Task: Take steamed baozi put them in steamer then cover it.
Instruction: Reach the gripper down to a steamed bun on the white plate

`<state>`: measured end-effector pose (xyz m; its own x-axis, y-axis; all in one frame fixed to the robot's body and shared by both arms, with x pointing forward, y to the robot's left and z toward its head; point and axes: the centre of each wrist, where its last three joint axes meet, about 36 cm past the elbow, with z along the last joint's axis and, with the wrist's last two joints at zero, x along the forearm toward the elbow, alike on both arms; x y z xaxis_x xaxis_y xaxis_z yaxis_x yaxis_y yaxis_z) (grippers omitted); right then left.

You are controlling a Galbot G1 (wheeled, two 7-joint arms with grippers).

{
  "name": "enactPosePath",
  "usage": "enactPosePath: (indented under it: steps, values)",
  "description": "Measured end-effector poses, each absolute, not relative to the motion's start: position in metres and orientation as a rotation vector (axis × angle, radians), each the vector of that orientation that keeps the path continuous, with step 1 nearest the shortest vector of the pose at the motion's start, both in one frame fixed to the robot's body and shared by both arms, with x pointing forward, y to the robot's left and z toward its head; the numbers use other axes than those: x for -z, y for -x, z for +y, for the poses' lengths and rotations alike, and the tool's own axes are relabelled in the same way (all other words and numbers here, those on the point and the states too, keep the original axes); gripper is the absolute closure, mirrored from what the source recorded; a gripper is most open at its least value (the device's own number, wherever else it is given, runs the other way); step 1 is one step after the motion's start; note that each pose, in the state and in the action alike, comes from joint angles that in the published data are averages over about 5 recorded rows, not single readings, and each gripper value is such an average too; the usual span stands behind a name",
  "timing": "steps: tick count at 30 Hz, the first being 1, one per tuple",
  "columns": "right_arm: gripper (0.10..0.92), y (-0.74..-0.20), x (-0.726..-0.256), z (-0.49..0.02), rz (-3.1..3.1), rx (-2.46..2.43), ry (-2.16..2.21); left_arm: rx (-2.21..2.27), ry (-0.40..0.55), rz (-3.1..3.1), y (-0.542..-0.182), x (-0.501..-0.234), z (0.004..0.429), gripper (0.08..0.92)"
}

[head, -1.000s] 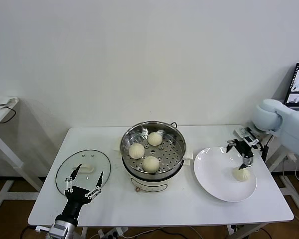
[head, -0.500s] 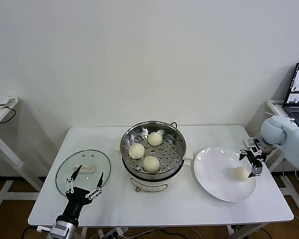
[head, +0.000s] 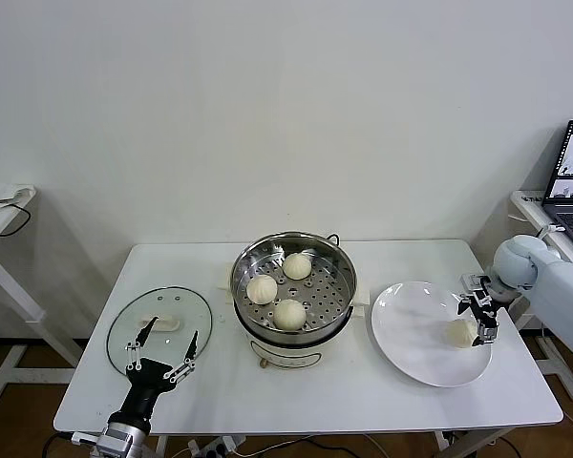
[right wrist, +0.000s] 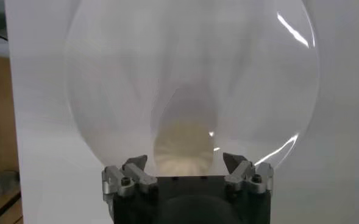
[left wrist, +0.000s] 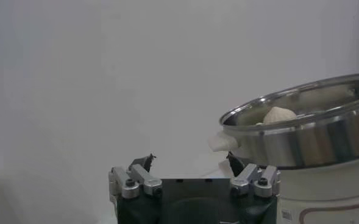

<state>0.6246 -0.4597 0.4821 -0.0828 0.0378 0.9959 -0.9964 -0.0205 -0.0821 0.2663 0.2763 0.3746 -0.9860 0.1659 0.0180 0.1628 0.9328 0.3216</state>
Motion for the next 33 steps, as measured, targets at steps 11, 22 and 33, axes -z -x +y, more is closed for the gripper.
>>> enactPosePath:
  steps: [11,22,33]
  values:
    - [0.205,-0.627,-0.473,-0.459,-1.222,-1.303,-1.15,-0.512,-0.262,3.079,-0.267,-0.374,0.276,0.177]
    - [0.341,-0.627,-0.467,-0.46,-1.212,-1.305,-1.148,-0.51,-0.265,3.079,-0.268,-0.373,0.275,0.177]
    - [0.344,-0.626,-0.473,-0.462,-1.22,-1.297,-1.153,-0.509,-0.267,3.081,-0.268,-0.372,0.274,0.177]
